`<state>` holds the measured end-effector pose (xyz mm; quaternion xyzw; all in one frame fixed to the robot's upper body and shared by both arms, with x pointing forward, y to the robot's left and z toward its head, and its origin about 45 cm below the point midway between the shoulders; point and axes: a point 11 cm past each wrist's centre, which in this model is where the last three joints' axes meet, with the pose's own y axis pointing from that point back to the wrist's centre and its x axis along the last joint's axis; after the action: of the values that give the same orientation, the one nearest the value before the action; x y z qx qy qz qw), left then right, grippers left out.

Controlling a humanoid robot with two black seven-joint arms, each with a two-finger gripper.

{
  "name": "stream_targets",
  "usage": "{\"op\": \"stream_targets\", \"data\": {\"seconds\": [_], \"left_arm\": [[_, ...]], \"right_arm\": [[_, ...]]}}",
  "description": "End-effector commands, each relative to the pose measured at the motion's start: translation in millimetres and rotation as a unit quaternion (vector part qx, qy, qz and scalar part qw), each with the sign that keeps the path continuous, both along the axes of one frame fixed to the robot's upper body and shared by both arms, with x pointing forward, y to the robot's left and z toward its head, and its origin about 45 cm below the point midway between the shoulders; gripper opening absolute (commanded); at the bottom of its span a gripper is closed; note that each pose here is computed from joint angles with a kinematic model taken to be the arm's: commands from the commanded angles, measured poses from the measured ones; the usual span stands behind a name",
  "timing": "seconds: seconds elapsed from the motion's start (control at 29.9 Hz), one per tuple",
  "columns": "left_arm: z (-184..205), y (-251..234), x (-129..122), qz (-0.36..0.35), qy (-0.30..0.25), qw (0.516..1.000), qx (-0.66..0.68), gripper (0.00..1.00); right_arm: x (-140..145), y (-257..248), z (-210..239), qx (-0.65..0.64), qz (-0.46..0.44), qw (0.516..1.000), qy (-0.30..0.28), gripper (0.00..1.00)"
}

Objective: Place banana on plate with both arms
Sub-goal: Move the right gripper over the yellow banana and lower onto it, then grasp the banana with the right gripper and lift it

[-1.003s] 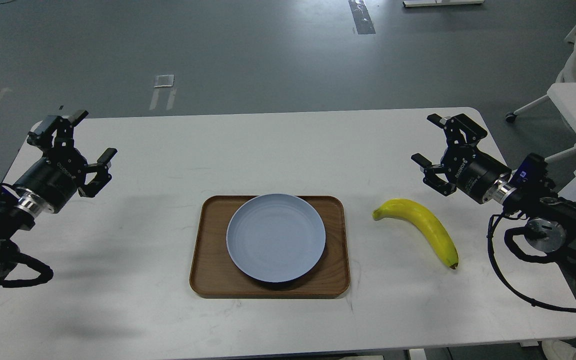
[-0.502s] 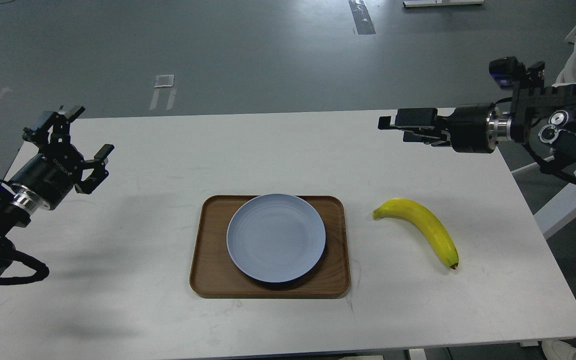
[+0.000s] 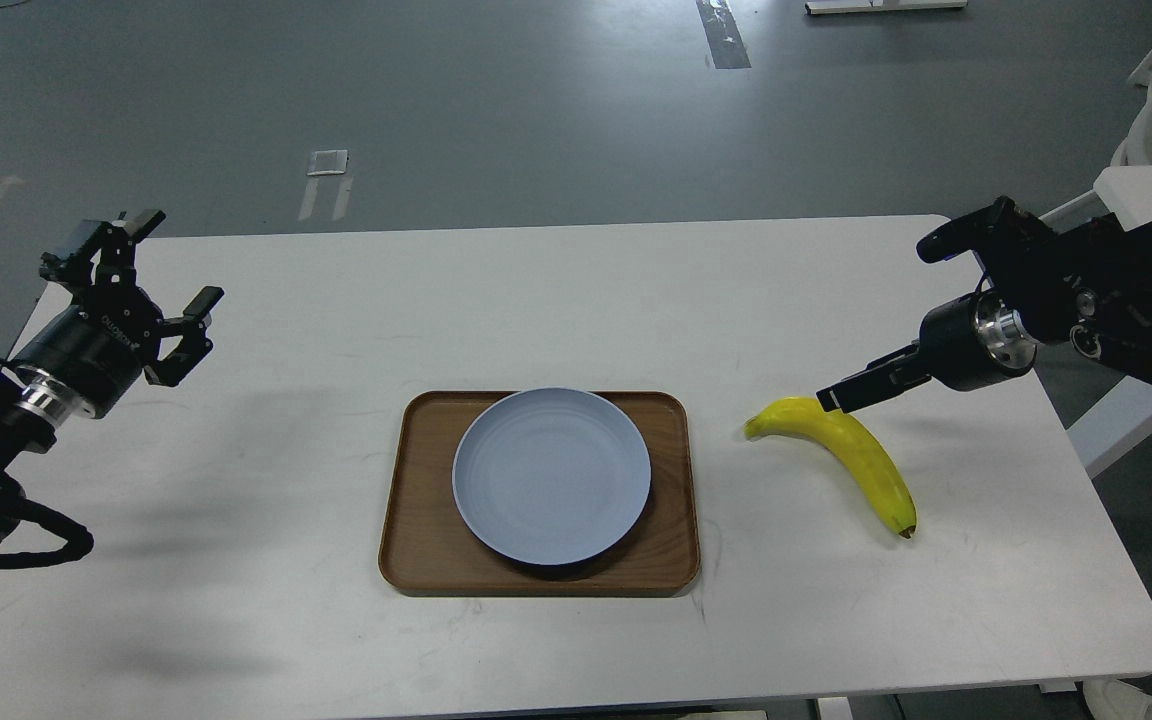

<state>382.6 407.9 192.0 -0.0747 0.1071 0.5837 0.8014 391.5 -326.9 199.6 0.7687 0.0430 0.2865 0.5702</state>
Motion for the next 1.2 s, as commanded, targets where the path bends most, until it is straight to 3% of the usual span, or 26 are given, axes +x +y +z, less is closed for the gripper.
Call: {"op": "stream_targets", "data": {"seconds": [0.0,0.4,0.57,0.67,0.77,0.8,0.9,1.04,1.17], "left_arm": [[1,0,0,0.0,-0.001,1.0,0.0,0.98],[4,6,0,0.003,-0.002,1.0,0.005,0.98],[5,7,0,0.004,-0.003,1.0,0.007,0.98],[6,9,-1,0.005,-0.003,1.0,0.009,0.98],[7,11,-1,0.006,-0.003,1.0,0.011,0.98],[8,12,-1,0.008,-0.005,1.0,0.011,0.98],[9,12,0,0.008,-0.007,1.0,0.009,0.98],[11,12,0,0.007,-0.008,1.0,0.01,0.98],[12,13,0,0.009,-0.01,1.0,0.009,0.98]], "right_arm": [[-7,0,-15,-0.021,0.014,1.0,0.019,1.0],[-7,5,-38,-0.042,0.019,0.998,0.033,1.0],[-12,0,-43,-0.05,0.018,0.998,0.041,0.94],[-15,3,-49,-0.05,0.022,0.997,0.047,0.84],[-15,1,-51,-0.052,0.019,0.997,0.048,0.62],[-15,1,-51,-0.052,0.019,0.997,0.047,0.48],[-15,2,-51,-0.052,0.02,0.997,0.048,0.31],[-13,0,-48,-0.052,0.017,0.998,0.044,0.18],[-1,-7,-28,-0.053,0.007,0.998,0.022,0.16]]}}
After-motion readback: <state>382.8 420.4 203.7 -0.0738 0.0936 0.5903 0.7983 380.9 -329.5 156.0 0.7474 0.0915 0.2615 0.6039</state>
